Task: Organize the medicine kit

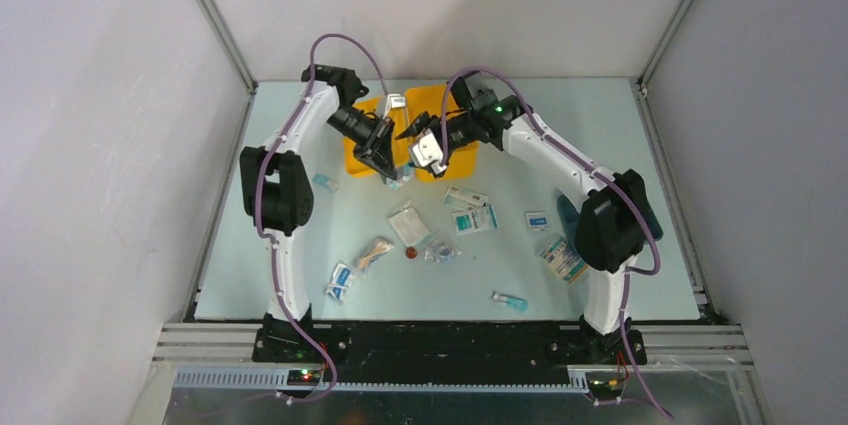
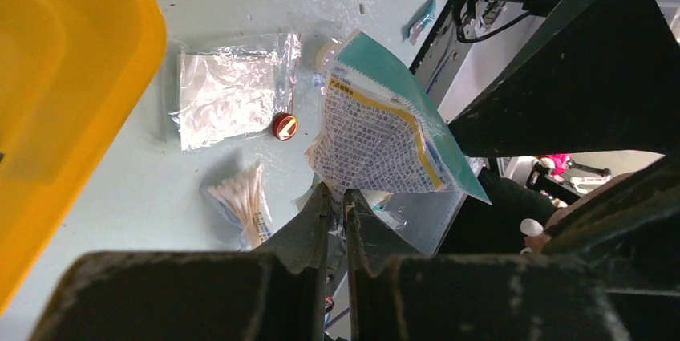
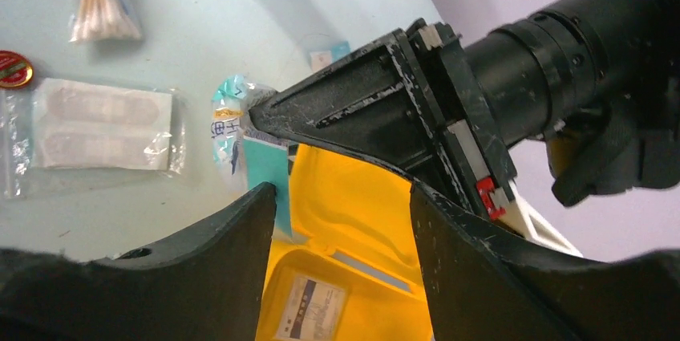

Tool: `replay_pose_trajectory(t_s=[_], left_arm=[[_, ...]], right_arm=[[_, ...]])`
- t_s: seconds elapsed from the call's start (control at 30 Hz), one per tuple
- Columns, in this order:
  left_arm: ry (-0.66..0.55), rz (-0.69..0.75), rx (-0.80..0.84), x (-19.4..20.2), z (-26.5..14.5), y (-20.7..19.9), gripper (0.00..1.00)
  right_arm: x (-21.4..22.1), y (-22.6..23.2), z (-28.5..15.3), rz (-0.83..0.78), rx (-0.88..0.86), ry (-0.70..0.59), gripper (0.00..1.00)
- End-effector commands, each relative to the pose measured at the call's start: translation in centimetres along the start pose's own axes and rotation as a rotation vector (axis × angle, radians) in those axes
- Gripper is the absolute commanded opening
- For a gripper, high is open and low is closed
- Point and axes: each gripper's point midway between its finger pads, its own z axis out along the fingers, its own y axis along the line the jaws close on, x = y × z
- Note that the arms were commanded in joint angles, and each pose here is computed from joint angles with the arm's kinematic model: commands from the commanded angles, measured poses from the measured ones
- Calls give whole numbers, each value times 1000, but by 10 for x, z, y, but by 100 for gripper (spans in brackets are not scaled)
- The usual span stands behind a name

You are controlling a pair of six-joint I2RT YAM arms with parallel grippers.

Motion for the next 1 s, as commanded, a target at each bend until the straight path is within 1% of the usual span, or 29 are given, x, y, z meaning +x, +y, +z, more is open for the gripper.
replay_pose_trajectory(t_s=[0.0, 0.03, 0.1, 0.23, 0.37, 0.43, 0.47, 0.5, 0.53, 0.57, 0.6, 0.73, 0.77, 0.8, 0.83, 0.87, 0.9, 0.97], left_arm=[[9, -72, 82, 4, 2, -16, 13], [5, -77, 90, 3, 2, -17, 13], [-8, -86, 124, 0, 3, -23, 13], [-7, -79, 121, -1, 3, -24, 13], [-6, -86, 134, -1, 5, -25, 14], [-13, -88, 156, -3, 5, -31, 15], [-12, -93, 162, -3, 7, -32, 17], [-14, -94, 168, -3, 6, -35, 18], [-10, -103, 170, -2, 7, -35, 22], [-10, -109, 170, -2, 7, -36, 25], [-6, -120, 174, -1, 8, -36, 28], [-17, -125, 205, -3, 8, -41, 32], [-19, -123, 204, -4, 7, -40, 32], [-19, -122, 201, -4, 7, -40, 32], [-20, -121, 197, -5, 7, -39, 32], [-20, -120, 192, -5, 6, -38, 32], [-24, -118, 188, -6, 5, -38, 33], [-34, -112, 170, -8, 1, -36, 39]], right_arm=[[-13, 24, -2, -22, -136, -48, 65], [-12, 24, -2, -51, -148, -42, 65], [-14, 40, -4, -26, -206, -49, 65], [-13, 52, -4, 7, -257, -56, 68], [-11, 51, 0, 26, -246, -48, 68], [-7, 50, 6, 48, -218, -37, 66], [-5, 56, 7, 95, -215, -27, 63], [-2, 48, 11, 74, -182, -20, 61], [-1, 51, 12, 114, -176, -10, 57], [0, 45, 13, 100, -152, -4, 55], [0, 46, 13, 121, -149, 6, 50], [7, 34, 15, 154, -79, 40, 39], [8, 32, 16, 166, -62, 43, 34], [10, 28, 16, 197, -30, 52, 31], [11, 26, 16, 212, -14, 58, 23], [13, 22, 15, 246, 20, 70, 20], [14, 21, 14, 268, 35, 78, 13], [18, 17, 7, 325, 78, 115, 8]])
